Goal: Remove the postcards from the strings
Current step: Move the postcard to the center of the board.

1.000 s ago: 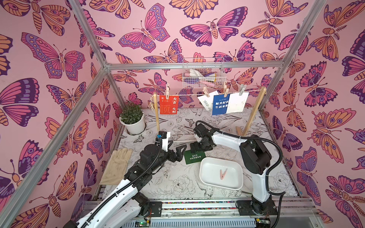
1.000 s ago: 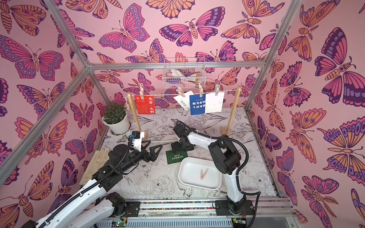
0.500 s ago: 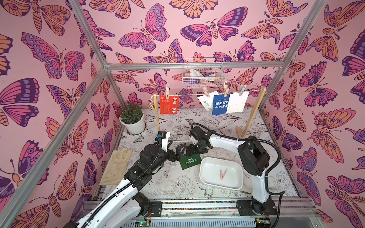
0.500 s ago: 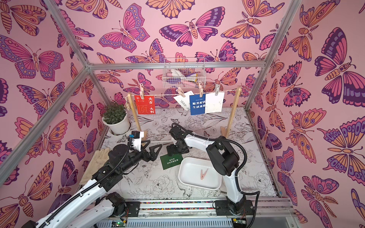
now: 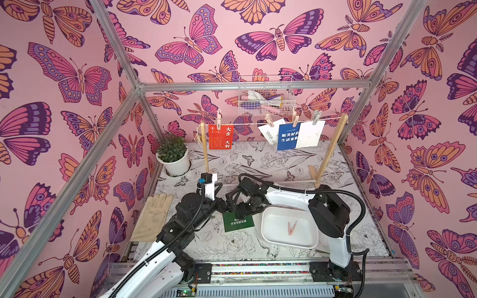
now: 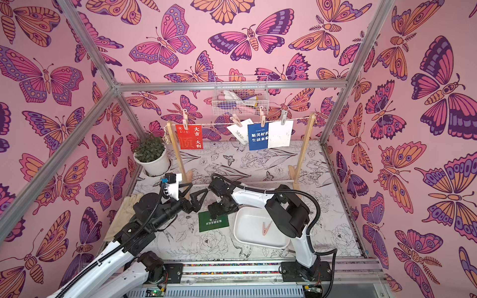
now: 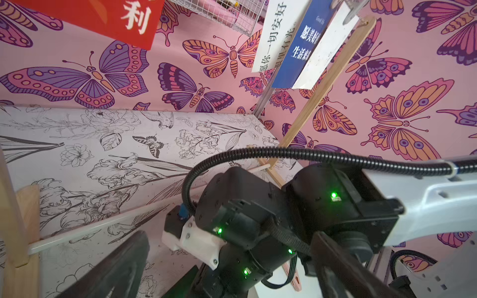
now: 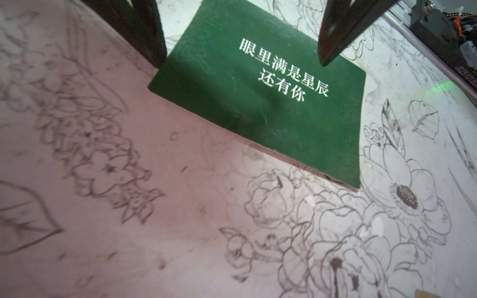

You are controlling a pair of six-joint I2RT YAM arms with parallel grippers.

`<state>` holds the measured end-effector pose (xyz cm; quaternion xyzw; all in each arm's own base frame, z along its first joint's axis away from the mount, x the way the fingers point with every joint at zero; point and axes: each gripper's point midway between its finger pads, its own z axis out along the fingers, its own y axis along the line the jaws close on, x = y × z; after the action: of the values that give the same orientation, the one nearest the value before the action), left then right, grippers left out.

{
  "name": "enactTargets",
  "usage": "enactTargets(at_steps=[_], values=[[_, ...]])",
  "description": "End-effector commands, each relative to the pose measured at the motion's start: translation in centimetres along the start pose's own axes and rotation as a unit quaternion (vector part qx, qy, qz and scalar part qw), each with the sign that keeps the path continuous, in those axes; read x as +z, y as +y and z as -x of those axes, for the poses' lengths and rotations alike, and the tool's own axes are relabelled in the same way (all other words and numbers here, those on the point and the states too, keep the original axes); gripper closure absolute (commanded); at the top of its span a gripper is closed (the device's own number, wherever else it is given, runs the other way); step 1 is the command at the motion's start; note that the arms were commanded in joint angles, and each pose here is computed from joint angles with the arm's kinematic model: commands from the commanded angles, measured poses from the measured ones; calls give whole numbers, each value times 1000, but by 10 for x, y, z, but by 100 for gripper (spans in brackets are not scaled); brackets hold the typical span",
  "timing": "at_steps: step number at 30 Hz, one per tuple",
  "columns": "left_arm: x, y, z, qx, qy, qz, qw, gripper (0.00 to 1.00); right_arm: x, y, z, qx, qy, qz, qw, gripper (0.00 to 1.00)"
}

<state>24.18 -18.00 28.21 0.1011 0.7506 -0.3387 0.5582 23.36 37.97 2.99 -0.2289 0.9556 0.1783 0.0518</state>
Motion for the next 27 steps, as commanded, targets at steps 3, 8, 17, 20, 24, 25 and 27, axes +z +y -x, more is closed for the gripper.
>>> enactTargets(at_steps=[3, 8, 17, 20, 24, 25, 27], values=[[-8, 7, -3, -4, -4, 14, 1000, 0, 12, -3, -30, 25, 29, -19, 999, 8], [-9, 1, 1, -1, -7, 1, 1000, 0, -18, 13, -8, 3, -28, 2, 1000, 7], [4, -33, 16, 43, 3, -80, 996, 1, -129, 43, 32, -124, -142, 15, 982, 3], [10, -51, 30, 80, -19, -123, 989, 0, -180, 42, 36, -157, -174, 20, 972, 3], [32, -77, 42, 131, -20, -186, 974, 3, -260, 30, 38, -169, -233, 31, 957, 6], [38, -81, 45, 138, -19, -196, 971, 4, -275, 27, 37, -168, -242, 32, 955, 7], [53, -85, 51, 147, -24, -201, 968, 6, -301, 24, 33, -175, -261, 32, 949, 7]])
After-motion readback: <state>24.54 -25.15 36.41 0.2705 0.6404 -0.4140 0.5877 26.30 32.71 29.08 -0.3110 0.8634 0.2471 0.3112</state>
